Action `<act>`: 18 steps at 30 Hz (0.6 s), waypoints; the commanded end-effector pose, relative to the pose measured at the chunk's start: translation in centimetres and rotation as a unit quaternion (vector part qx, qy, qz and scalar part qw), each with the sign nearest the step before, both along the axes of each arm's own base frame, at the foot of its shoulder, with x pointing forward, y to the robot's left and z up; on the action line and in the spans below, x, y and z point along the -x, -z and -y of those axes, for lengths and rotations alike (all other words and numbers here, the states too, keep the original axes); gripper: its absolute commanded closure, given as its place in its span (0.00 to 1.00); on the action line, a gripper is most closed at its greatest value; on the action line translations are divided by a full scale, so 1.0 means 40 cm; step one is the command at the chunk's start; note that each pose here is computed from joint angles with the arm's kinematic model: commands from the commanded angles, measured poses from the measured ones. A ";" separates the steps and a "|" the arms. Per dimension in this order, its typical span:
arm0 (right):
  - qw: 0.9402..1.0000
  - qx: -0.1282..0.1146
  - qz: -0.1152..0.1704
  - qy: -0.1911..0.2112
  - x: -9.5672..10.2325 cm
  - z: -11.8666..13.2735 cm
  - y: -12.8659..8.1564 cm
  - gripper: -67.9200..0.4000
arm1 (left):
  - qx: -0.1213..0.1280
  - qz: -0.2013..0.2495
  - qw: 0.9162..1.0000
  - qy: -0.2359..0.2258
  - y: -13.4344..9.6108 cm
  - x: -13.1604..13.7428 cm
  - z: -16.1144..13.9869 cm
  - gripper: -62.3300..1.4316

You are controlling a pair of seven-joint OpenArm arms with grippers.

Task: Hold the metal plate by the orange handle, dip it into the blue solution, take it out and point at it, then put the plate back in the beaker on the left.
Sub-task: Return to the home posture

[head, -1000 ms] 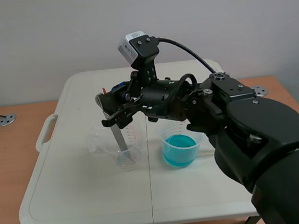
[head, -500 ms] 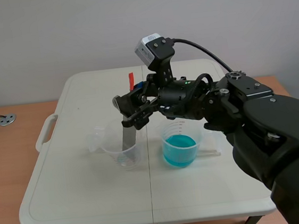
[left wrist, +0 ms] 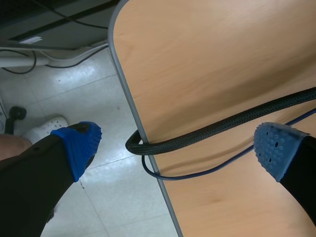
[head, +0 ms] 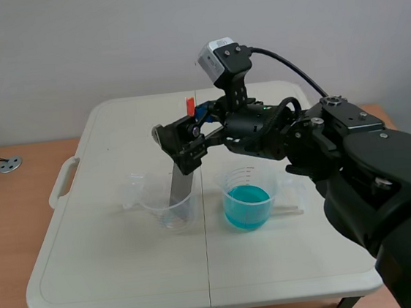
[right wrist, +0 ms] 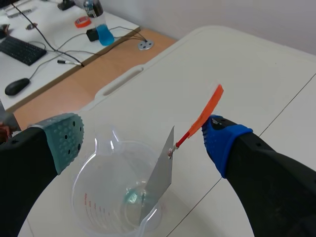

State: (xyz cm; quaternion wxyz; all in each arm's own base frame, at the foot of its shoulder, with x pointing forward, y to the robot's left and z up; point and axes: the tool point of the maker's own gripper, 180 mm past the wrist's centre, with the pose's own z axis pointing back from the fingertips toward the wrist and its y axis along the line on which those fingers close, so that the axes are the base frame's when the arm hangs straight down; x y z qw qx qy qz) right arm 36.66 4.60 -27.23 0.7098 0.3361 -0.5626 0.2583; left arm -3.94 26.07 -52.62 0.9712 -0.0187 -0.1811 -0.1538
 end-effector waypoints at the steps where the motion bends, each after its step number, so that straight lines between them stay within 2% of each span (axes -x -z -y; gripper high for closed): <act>1: 0.999 -0.018 0.029 0.011 -0.035 0.014 -0.059 0.22 | 0.000 0.000 1.000 0.000 -0.006 0.009 -0.006 0.00; 5: 0.999 -0.016 0.043 0.017 -0.042 0.031 -0.080 0.07 | 0.000 0.001 1.000 0.000 -0.007 0.007 -0.007 0.00; 9: 0.997 -0.008 0.067 0.024 -0.044 0.061 -0.115 0.06 | -0.002 0.030 1.000 -0.002 -0.021 -0.023 -0.022 0.00; 11: 0.996 -0.011 0.079 0.028 -0.036 0.080 -0.138 0.06 | -0.004 0.062 0.998 -0.012 -0.041 -0.065 -0.044 0.00; 14: 0.995 0.003 0.098 0.023 -0.008 0.100 -0.159 0.06 | -0.014 0.115 0.992 -0.042 -0.084 -0.144 -0.099 0.00; 18: 0.993 0.019 0.117 0.022 0.040 0.126 -0.177 0.04 | -0.029 0.196 0.977 -0.079 -0.171 -0.270 -0.185 0.00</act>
